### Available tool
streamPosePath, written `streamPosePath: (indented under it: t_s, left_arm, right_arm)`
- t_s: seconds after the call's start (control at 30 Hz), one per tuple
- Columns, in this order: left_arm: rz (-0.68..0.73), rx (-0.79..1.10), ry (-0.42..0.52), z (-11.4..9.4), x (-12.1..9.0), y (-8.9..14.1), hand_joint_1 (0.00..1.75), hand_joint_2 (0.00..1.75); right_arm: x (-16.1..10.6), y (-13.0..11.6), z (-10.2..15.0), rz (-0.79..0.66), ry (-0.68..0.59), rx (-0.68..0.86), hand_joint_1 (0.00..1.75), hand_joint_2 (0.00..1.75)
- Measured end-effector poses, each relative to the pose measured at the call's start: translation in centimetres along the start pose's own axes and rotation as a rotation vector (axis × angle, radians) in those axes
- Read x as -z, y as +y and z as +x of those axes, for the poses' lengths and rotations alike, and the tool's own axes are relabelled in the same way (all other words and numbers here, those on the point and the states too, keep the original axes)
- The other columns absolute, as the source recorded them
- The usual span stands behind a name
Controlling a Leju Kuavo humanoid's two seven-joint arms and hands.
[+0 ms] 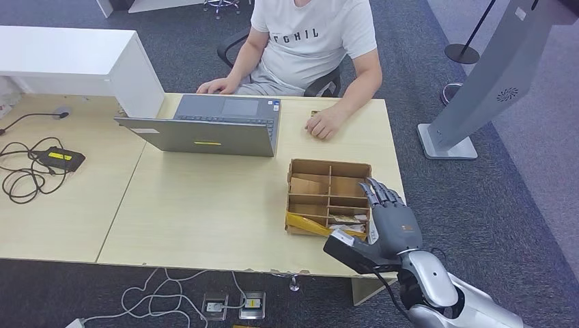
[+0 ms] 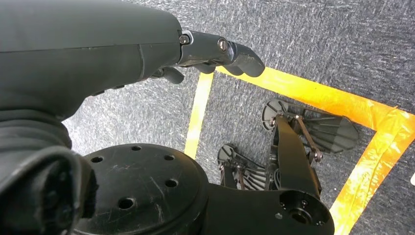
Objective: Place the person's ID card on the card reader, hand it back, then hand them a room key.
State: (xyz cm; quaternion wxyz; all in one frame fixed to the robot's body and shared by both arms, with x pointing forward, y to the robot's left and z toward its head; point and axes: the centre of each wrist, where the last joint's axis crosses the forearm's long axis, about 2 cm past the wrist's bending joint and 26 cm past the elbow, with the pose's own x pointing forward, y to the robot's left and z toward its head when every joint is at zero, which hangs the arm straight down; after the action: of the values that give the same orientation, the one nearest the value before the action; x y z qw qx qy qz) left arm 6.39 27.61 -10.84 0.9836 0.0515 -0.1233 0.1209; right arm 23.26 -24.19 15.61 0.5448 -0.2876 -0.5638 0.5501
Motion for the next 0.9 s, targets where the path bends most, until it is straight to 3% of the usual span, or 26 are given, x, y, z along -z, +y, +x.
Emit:
streamPosePath:
  t_s: [0.9]
  left_arm:
    - [0.002, 0.000, 0.001, 0.1, 0.1, 0.3, 0.00, 0.00]
  right_arm:
    - [1.2, 1.0, 0.7, 0.009, -0.026, 0.010, 0.00, 1.75]
